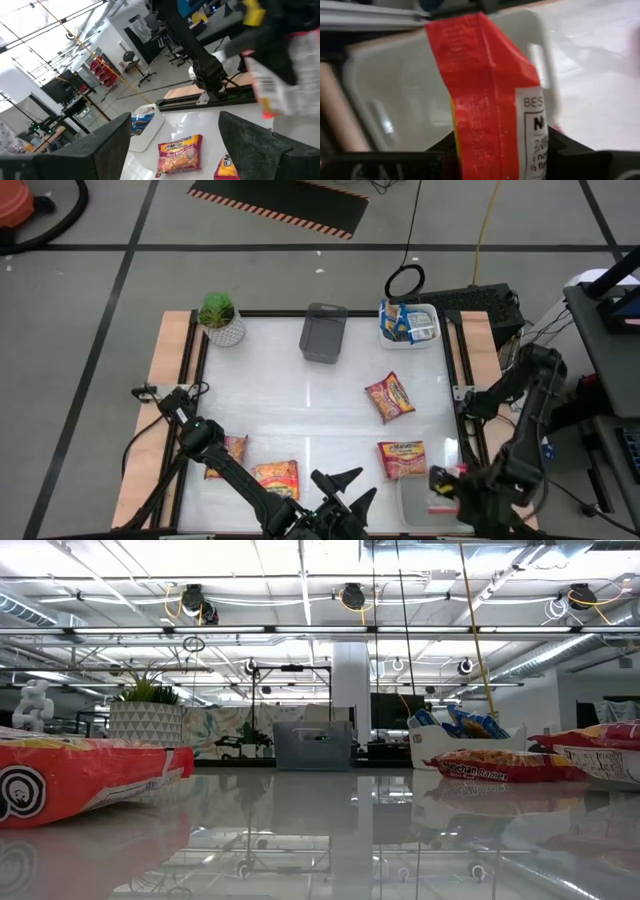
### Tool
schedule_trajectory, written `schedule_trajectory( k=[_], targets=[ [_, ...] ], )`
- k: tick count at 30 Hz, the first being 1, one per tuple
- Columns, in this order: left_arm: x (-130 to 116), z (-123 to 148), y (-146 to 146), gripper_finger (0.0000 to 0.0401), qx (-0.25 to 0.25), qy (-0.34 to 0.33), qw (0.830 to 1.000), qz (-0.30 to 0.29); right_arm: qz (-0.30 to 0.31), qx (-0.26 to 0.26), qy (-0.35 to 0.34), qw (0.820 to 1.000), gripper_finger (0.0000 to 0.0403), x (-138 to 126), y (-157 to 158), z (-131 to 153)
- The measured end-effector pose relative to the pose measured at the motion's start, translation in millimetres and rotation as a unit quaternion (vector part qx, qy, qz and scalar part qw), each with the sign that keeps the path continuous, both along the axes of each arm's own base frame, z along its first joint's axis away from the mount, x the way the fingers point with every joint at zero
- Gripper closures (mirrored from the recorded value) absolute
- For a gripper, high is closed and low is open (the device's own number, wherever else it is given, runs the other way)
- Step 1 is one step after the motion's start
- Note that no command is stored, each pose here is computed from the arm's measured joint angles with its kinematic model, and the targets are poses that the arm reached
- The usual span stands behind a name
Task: Sort Maruchan noodles
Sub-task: Put the top orange noodle pack into the gray bin
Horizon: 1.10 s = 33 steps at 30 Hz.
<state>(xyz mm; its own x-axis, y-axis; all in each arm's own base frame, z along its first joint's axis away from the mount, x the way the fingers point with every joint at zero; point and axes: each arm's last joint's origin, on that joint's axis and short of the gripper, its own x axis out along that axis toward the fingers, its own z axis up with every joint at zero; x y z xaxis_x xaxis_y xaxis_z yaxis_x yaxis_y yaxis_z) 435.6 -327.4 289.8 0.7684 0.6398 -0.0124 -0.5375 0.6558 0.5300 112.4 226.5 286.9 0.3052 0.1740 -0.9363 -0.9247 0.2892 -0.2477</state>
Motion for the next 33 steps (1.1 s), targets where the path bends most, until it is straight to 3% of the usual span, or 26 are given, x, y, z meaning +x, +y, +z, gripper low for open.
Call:
schedule_trajectory(
  k=[11,20,33],
  targets=[
    [1.0,-4.1,1.6,0.01,-0.005,0.002,1.0,0.001,0.044,-0.068,0.018,0.997,0.0294,-26.2,27.5,-27.4],
    [3.6,-10.9,6.1,0.01,-0.01,0.009,1.0,0.005,0.048,-0.079,0.041,0.995,0.0294,-30.5,22.8,-24.4],
    [4.6,-12.8,6.6,0.01,-0.019,0.007,1.0,-0.005,0.049,-0.054,0.067,0.995,0.0294,-28.6,25.3,-21.3]
  ],
)
